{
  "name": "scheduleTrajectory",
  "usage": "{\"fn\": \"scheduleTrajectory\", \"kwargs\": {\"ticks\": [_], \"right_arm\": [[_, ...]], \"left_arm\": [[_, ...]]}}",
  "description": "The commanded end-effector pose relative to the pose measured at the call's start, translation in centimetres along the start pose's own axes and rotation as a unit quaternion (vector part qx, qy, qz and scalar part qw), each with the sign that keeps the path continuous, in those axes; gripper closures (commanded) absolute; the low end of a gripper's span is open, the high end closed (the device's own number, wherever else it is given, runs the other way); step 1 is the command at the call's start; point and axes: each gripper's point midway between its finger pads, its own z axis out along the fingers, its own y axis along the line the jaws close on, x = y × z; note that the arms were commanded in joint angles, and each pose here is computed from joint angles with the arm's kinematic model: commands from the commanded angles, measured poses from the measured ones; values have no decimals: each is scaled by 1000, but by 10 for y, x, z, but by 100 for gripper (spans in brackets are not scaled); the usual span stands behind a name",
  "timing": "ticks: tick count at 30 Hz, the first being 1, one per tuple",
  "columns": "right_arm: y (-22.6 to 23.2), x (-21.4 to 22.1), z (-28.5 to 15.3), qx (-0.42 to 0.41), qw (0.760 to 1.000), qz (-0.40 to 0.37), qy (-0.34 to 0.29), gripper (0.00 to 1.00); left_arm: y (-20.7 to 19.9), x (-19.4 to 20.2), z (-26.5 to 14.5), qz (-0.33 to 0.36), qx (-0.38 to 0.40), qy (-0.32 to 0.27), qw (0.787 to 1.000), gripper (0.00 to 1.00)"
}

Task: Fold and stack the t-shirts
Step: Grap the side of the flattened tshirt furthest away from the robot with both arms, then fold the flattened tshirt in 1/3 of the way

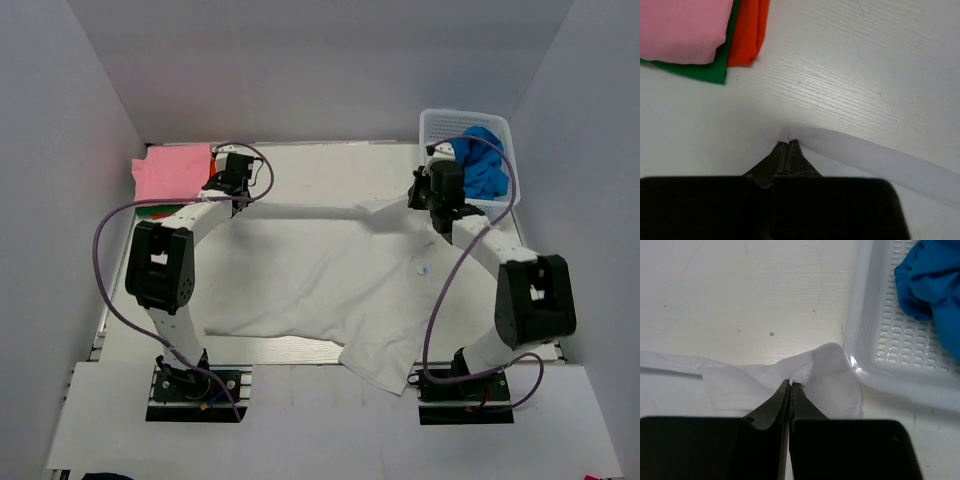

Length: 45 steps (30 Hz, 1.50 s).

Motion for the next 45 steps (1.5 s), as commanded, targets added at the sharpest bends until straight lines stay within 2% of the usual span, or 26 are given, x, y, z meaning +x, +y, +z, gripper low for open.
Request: {"fn": "scheduleTrajectory", "kwargs": {"ticks": [1,6,8,9,12,18,20,21,23,25,26,27,28,29,33,37,41,42,44,45], "right_arm": [[4,11,-35,3,1000,28,3,100],[12,39,-74,-7,998,61,32,100],[13,67,-86,0,996,62,64,100],[16,63,-98,-6,996,67,56,100],[21,90,-115,-6,993,78,85,100],[28,156,-138,6,981,132,140,100],[39,172,-143,-19,978,157,139,100],[40,198,-147,-31,974,163,157,100],[53,192,-154,-66,973,178,134,91],[48,193,-156,-59,976,173,122,82],[45,191,-160,-52,977,169,120,65],[43,176,-159,-47,983,147,98,42],[42,170,-159,-43,985,140,91,20],[44,157,-159,-46,987,133,79,10],[51,121,-150,-46,992,105,47,10],[65,96,-132,-62,992,107,14,10],[76,88,-111,-69,992,104,12,10],[77,97,-98,-61,993,96,32,10],[79,92,-89,-54,994,91,34,10],[76,111,-77,-38,993,95,65,10]], "left_arm": [[15,-27,-34,-16,8,-45,999,100],[25,-14,-44,-13,10,-35,999,100],[31,-3,-47,-14,6,-26,1000,100],[35,9,-45,-7,0,-13,1000,100],[47,25,-49,-11,-19,5,1000,100],[72,63,-61,-34,-55,44,997,100],[81,75,-68,-59,-71,53,994,100],[87,88,-68,-59,-80,66,993,100],[93,100,-73,-74,-95,84,989,88],[97,105,-79,-82,-104,95,987,49],[102,110,-84,-82,-115,109,984,32],[104,106,-88,-89,-121,104,983,9],[103,99,-93,-98,-118,99,983,0],[102,90,-98,-101,-116,95,984,0],[86,55,-113,-116,-70,62,989,0],[57,39,-115,-117,6,47,992,0],[32,53,-100,-106,55,73,990,0],[27,60,-91,-103,54,83,990,0],[28,74,-81,-95,44,99,990,0],[25,76,-75,-94,43,99,990,0]]}}
